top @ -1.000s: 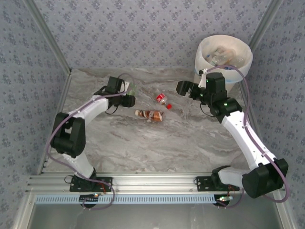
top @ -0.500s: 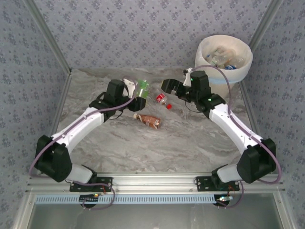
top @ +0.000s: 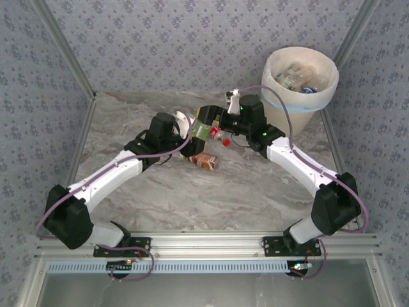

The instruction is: Put the plastic bottles in the bin

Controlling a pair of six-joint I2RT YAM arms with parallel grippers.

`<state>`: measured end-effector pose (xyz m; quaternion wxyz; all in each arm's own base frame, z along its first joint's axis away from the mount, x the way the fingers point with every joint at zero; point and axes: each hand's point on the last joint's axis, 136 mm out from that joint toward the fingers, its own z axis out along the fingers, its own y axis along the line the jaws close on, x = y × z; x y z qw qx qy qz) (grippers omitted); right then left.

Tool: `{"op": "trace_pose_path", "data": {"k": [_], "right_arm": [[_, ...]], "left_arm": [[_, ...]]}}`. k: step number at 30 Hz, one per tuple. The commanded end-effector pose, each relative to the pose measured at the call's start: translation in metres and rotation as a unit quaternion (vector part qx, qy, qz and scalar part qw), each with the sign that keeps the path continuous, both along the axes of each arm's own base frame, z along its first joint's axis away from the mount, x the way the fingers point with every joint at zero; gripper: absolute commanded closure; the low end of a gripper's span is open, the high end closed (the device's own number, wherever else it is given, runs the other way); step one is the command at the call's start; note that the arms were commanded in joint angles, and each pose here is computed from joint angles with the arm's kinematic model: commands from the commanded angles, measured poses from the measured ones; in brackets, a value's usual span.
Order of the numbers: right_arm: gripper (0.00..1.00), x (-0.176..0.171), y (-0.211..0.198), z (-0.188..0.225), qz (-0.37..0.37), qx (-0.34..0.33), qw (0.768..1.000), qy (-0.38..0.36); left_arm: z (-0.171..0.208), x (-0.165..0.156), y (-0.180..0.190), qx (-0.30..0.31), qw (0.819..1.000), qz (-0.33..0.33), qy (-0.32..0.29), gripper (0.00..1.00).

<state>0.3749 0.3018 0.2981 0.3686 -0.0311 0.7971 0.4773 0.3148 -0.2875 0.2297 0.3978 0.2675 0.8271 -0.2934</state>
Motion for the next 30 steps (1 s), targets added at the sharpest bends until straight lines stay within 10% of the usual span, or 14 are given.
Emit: {"op": "trace_pose_path", "data": {"k": [1,10,18,30], "right_arm": [[0.05,0.006,0.006,0.007,-0.008,0.012,1.000,-0.001],[0.39,0.007,0.001,0.000,-0.022,0.006,1.000,-0.005],[0.49,0.004,-0.007,0.006,-0.027,-0.011,0.999,-0.026],[0.48,0.010,-0.052,0.005,-0.093,-0.033,0.995,-0.028]], "left_arm": [[0.022,-0.004,-0.008,-0.025,0.999,-0.019,-0.038,1.00],[0.023,-0.003,-0.010,-0.041,0.998,-0.015,-0.038,0.92],[0.029,-0.001,-0.007,-0.065,0.997,-0.003,-0.034,0.28],[0.042,0.002,0.025,-0.124,0.989,0.058,-0.054,0.01]]}}
